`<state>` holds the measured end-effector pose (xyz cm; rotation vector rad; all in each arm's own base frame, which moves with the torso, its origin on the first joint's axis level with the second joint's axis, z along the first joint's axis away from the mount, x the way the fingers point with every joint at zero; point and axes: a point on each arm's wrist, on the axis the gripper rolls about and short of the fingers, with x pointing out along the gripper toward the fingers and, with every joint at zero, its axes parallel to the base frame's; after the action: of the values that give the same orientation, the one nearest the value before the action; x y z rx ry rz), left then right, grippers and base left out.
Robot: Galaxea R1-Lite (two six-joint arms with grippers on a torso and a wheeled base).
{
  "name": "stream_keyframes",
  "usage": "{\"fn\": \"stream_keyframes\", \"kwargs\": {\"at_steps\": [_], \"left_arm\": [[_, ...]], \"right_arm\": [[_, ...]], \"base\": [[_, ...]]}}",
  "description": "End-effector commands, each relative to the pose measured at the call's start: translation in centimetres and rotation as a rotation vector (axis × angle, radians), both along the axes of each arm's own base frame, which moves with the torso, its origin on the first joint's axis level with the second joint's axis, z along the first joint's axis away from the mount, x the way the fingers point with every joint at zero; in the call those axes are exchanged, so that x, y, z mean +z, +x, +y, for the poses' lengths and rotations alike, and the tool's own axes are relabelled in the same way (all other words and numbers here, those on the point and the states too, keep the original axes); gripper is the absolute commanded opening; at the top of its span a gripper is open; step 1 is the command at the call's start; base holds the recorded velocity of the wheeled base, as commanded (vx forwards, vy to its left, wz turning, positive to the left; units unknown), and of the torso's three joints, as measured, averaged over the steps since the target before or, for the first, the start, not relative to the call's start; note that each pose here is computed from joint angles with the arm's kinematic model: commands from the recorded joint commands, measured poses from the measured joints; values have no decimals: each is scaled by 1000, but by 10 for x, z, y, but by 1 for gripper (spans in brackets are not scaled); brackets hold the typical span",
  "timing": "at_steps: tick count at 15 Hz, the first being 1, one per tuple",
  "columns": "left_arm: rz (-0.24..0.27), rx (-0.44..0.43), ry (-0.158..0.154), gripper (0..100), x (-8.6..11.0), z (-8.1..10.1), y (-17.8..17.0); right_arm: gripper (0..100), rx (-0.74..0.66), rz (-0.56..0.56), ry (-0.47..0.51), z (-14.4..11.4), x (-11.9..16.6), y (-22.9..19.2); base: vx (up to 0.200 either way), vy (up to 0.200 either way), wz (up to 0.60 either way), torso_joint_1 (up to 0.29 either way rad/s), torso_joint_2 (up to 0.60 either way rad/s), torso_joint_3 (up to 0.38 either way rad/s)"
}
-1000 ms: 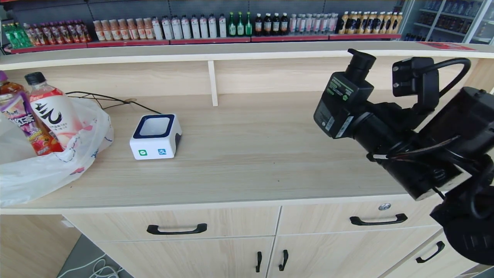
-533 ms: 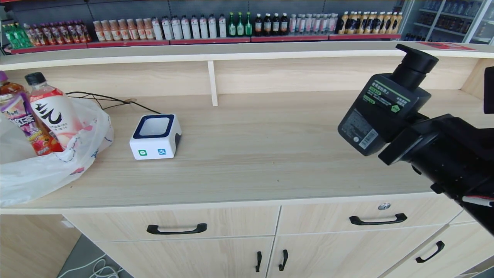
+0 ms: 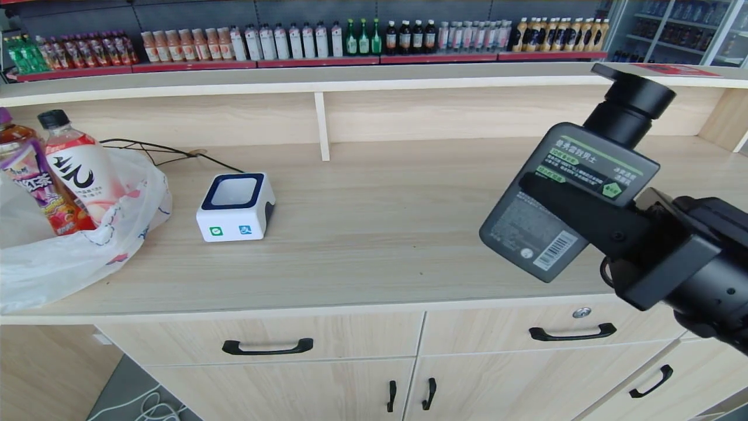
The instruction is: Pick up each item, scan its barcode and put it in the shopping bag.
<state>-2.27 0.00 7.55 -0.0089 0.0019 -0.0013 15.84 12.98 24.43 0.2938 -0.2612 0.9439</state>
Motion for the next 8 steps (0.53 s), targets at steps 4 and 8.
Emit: {"fn": "stream_keyframes", "kwargs": {"at_steps": [4, 8], "left_arm": [[0, 0, 0, 100, 0, 0, 0], [0, 0, 0, 100, 0, 0, 0]], "right_arm": [[0, 171, 80, 112, 5, 18, 2], [0, 312, 112, 142, 6, 20, -1]], "base": [[0, 0, 0, 0, 0, 0], [0, 0, 0, 0, 0, 0]]}}
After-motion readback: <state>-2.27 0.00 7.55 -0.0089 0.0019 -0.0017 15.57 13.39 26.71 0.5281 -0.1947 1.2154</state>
